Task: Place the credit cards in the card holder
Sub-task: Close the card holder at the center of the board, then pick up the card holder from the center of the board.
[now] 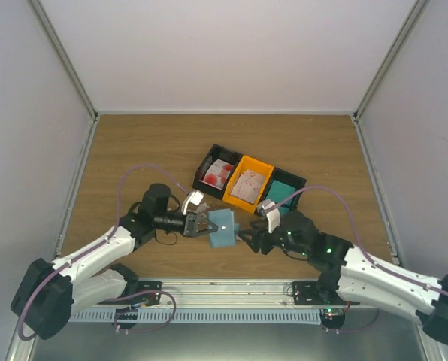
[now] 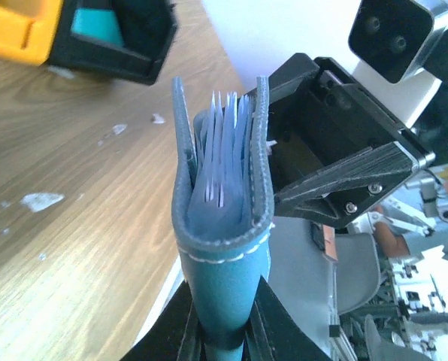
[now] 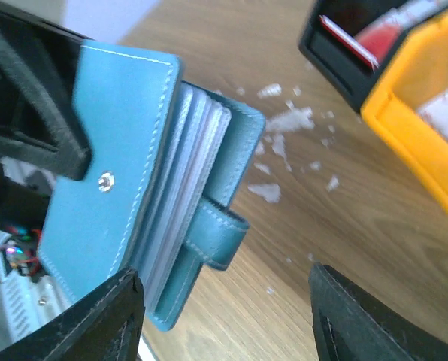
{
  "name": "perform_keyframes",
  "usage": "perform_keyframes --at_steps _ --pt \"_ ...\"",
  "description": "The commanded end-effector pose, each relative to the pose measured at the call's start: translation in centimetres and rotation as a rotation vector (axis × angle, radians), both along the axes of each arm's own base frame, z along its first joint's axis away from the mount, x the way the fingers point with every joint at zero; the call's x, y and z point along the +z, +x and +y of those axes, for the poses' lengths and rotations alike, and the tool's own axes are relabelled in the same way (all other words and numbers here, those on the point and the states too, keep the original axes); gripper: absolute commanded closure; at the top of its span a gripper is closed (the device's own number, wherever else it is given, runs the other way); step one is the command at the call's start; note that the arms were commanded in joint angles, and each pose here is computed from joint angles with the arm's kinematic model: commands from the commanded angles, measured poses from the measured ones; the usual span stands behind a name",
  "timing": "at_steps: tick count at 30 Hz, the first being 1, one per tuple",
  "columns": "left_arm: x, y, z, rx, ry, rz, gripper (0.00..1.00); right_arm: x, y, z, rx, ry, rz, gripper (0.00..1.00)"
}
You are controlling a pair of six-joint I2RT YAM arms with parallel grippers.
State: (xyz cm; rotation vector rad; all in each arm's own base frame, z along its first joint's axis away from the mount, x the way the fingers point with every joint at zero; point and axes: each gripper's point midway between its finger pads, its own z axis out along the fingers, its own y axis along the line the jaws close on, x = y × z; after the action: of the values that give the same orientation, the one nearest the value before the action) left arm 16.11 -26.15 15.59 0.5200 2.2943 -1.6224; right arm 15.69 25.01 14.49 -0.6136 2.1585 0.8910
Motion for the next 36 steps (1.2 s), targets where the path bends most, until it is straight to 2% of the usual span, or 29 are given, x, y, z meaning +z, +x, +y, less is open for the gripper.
perform_keyframes --at_steps 1,7,17,21,25,30,33,36 --pt "3.4 -1.5 0.2 -0.139 -0.076 -0.063 1.0 3.0 -1.1 -0.2 0.085 0.084 -0.118 0.38" --pt "6.2 -1.7 0.2 -0.194 -0.143 -0.1 1.0 5.2 -1.4 0.4 0.129 0.115 -0.177 0.38" --pt "6.5 -1.5 0.1 -0.196 -0.155 -0.076 1.0 3.4 -0.2 1.2 0.12 0.014 -0.14 0.39" --pt "6.9 -1.7 0.2 -0.196 -0.16 -0.089 1.0 2.8 1.9 0.1 -0.02 -0.046 -0.137 0.4" --pt "6.5 -1.9 0.3 -0.199 -0.155 -0.082 1.0 3.2 4.7 -2.3 -0.268 -0.051 -0.126 0.4" --pt "6.2 -1.9 0.4 -0.188 -0.151 -0.079 1.0 2.7 5.7 -4.7 -0.439 -0.096 -0.068 0.41" --pt "5.9 -1.8 0.4 -0.18 -0.145 -0.075 1.0 3.0 5.1 -4.3 -0.403 -0.082 -0.053 0.41" --pt "5.7 -1.9 0.4 -0.184 -0.146 -0.07 1.0 3.7 3.2 -2.0 -0.202 -0.019 -0.086 0.41"
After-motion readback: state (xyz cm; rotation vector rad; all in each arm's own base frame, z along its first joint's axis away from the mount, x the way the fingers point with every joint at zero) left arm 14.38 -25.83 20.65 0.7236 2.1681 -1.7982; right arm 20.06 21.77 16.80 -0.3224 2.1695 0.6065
